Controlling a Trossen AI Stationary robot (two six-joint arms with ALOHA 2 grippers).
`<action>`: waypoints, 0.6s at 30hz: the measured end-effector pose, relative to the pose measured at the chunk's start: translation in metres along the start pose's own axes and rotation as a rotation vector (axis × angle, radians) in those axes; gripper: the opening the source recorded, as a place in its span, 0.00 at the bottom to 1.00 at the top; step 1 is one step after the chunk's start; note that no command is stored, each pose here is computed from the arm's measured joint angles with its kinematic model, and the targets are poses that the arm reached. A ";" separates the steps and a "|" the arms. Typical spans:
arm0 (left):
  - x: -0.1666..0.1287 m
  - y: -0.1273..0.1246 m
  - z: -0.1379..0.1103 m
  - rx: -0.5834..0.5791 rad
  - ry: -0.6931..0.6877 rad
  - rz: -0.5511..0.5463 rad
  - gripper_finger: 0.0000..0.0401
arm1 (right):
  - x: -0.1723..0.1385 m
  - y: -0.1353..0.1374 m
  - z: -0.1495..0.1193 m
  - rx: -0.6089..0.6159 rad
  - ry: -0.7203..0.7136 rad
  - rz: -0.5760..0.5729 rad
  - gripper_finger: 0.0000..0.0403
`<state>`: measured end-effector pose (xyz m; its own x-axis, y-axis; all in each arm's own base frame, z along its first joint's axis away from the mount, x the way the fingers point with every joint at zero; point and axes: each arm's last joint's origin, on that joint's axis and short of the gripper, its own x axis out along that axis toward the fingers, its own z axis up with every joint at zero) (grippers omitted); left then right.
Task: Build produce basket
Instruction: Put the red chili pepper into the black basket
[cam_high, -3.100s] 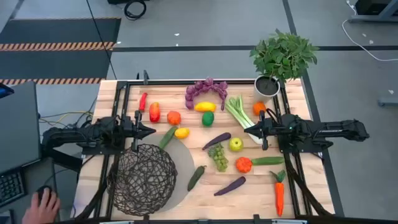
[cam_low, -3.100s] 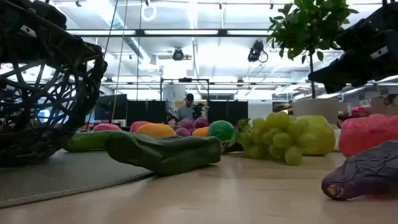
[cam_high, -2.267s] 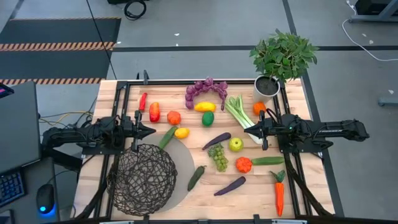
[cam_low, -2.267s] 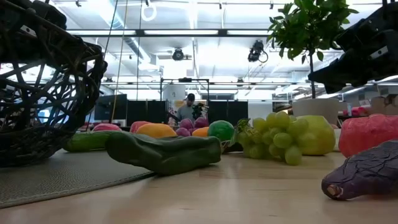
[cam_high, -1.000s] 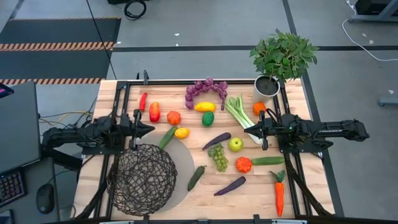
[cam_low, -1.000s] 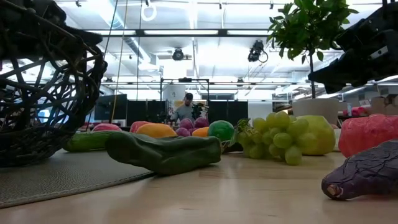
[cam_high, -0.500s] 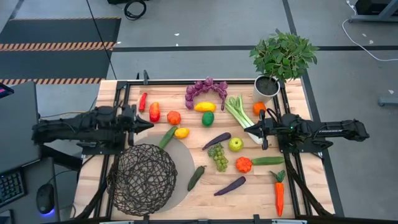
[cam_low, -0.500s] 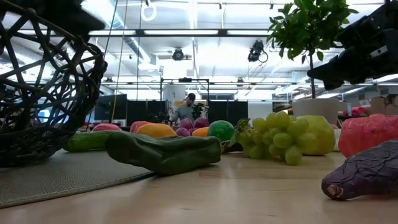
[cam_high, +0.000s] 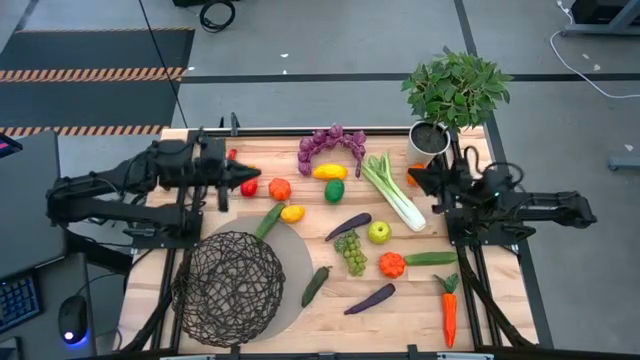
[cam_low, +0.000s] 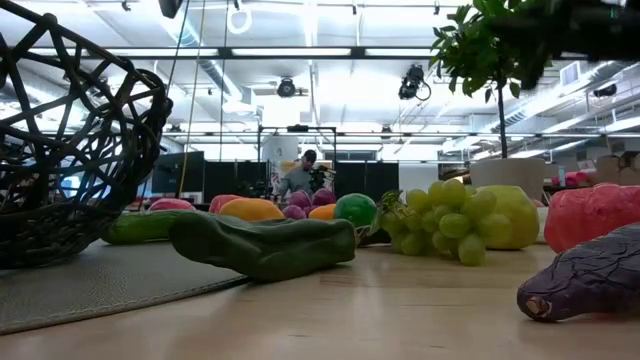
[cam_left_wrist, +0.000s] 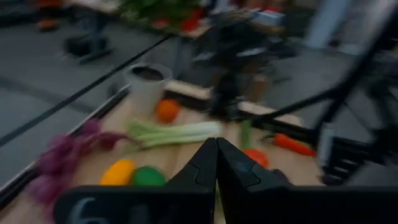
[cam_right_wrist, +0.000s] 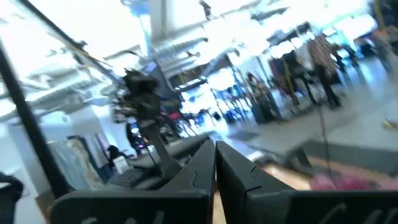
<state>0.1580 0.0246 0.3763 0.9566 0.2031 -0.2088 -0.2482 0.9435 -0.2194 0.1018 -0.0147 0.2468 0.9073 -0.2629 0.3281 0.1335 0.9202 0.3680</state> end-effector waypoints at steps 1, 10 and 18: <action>0.003 0.003 0.003 -0.024 0.021 0.037 0.03 | 0.004 0.005 0.010 -0.019 0.001 0.019 0.05; 0.036 0.024 0.013 -0.289 0.251 0.247 0.03 | 0.068 0.044 0.087 -0.246 0.195 -0.021 0.05; 0.046 0.024 0.019 -0.384 0.193 0.240 0.03 | 0.116 0.056 0.106 -0.204 0.243 -0.070 0.05</action>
<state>0.1992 0.0615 0.3798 0.8290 0.3161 -0.4614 -0.5308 0.7043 -0.4713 0.1721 -0.0244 0.3980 0.9584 -0.2735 0.0814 0.2540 0.9478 0.1928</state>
